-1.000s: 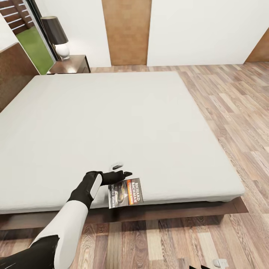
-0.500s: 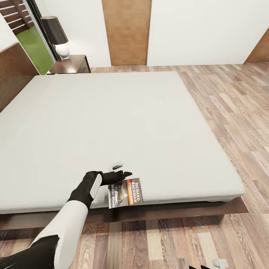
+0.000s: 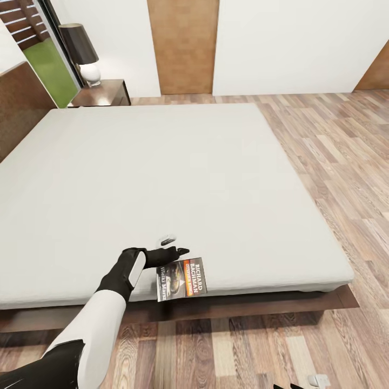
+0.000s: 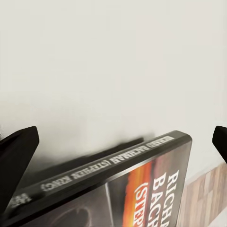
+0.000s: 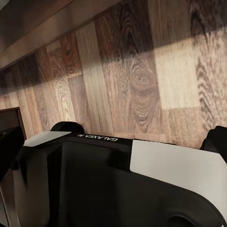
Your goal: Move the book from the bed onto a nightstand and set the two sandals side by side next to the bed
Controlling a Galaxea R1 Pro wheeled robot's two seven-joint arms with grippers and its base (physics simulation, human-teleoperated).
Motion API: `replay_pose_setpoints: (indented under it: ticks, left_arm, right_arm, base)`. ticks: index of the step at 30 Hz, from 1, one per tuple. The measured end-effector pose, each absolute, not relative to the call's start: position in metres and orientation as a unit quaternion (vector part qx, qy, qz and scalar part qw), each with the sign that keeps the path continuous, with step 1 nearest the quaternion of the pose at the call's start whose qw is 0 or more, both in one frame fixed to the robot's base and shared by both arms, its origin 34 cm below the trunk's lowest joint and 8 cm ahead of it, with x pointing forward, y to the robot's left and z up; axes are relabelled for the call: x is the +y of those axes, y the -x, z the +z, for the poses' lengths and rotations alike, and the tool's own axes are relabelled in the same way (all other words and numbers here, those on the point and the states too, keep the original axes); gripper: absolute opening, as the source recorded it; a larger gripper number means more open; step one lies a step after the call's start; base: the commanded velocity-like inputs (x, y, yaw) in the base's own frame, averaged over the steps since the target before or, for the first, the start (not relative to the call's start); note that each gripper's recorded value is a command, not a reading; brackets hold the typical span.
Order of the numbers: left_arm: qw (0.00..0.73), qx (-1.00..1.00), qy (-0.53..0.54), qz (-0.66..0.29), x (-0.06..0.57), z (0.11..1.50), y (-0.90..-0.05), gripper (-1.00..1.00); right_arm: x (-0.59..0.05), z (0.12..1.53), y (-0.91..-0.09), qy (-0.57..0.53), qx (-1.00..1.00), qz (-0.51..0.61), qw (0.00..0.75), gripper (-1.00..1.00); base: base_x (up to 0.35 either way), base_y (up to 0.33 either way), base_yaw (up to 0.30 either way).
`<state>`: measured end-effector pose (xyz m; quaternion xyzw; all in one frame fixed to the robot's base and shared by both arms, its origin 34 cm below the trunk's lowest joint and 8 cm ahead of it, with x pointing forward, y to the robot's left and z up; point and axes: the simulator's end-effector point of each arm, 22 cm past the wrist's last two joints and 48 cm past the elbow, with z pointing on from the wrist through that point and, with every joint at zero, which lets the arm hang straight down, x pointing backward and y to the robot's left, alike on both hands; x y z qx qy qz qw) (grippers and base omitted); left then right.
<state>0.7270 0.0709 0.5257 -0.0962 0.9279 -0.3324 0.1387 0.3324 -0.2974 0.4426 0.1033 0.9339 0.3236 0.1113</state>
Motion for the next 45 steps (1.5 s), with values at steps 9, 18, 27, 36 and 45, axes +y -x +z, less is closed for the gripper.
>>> replay_pose_setpoints:
  ticks: [9,18,27,36,45]
  left_arm:
    - [0.142,0.925,0.116,-0.334,0.080,0.525,-0.730,1.00]
    - [0.151,0.926,0.124,-0.322,0.097,0.521,-0.734,1.00]
    - [0.156,0.926,0.125,-0.321,0.099,0.522,-0.736,1.00]
    - [0.156,0.926,0.125,-0.321,0.099,0.522,-0.736,1.00]
    - [0.156,0.926,0.125,-0.322,0.099,0.522,-0.736,1.00]
  right_arm:
    - [-0.298,0.443,-0.332,-0.103,0.934,0.323,0.111,1.00]
    - [-0.298,0.443,-0.332,-0.103,0.934,0.323,0.111,1.00]
    - [-0.298,0.443,-0.332,-0.103,0.934,0.323,0.111,1.00]
    - [-0.298,0.443,-0.332,-0.103,0.934,0.323,0.111,1.00]
    - [-0.298,0.443,-0.333,-0.103,0.934,0.323,0.112,1.00]
  base:
    - [0.000,0.000,0.000]
    - [0.000,0.000,0.000]
    - [-0.101,0.000,0.000]
    - [-0.020,0.000,0.000]
    - [0.000,0.000,0.000]
